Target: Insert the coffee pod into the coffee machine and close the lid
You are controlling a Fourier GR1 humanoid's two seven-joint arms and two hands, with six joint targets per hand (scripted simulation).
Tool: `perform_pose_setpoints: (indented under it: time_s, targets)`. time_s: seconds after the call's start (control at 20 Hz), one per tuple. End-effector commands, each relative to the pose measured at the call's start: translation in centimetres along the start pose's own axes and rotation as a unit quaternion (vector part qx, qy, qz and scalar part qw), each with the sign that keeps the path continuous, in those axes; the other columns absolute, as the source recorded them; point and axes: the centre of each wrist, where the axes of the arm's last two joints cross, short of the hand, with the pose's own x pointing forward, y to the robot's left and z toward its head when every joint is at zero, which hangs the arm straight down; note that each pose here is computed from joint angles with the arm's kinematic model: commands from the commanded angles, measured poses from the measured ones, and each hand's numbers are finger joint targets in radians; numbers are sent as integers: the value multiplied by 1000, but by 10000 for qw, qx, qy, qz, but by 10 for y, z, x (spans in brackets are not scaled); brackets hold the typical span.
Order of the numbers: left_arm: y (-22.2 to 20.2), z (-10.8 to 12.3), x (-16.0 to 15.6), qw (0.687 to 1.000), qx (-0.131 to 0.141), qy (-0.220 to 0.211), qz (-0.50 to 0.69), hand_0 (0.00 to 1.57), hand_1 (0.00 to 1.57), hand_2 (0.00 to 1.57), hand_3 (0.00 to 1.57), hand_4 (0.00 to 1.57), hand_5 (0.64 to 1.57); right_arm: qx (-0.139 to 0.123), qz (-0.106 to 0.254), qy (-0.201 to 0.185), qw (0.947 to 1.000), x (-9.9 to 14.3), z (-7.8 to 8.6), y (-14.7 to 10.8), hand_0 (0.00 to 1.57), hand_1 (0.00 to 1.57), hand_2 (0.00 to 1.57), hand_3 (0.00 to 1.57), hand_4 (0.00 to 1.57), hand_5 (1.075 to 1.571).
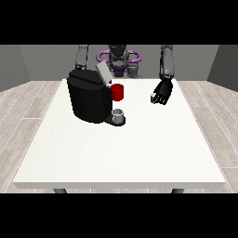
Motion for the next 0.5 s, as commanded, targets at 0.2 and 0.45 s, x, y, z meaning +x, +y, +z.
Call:
perform_pose_setpoints:
  time_s: [0.2, 0.45]
  targets:
    - [18, -24, 40, 9936, 58, -740, 850, 1451, 1451, 1437, 1359, 521, 1571, -90, 238, 384, 9989, -10, -6, -9, 0, 0, 0, 0, 0, 1571]
    - [29, -32, 66, 9938, -457, -676, 750, 1403, 1403, 1395, 1319, 502, 1571, -177, 215, 709, 9971, -47, 13, -7, 0, 0, 0, 0, 0, 1571]
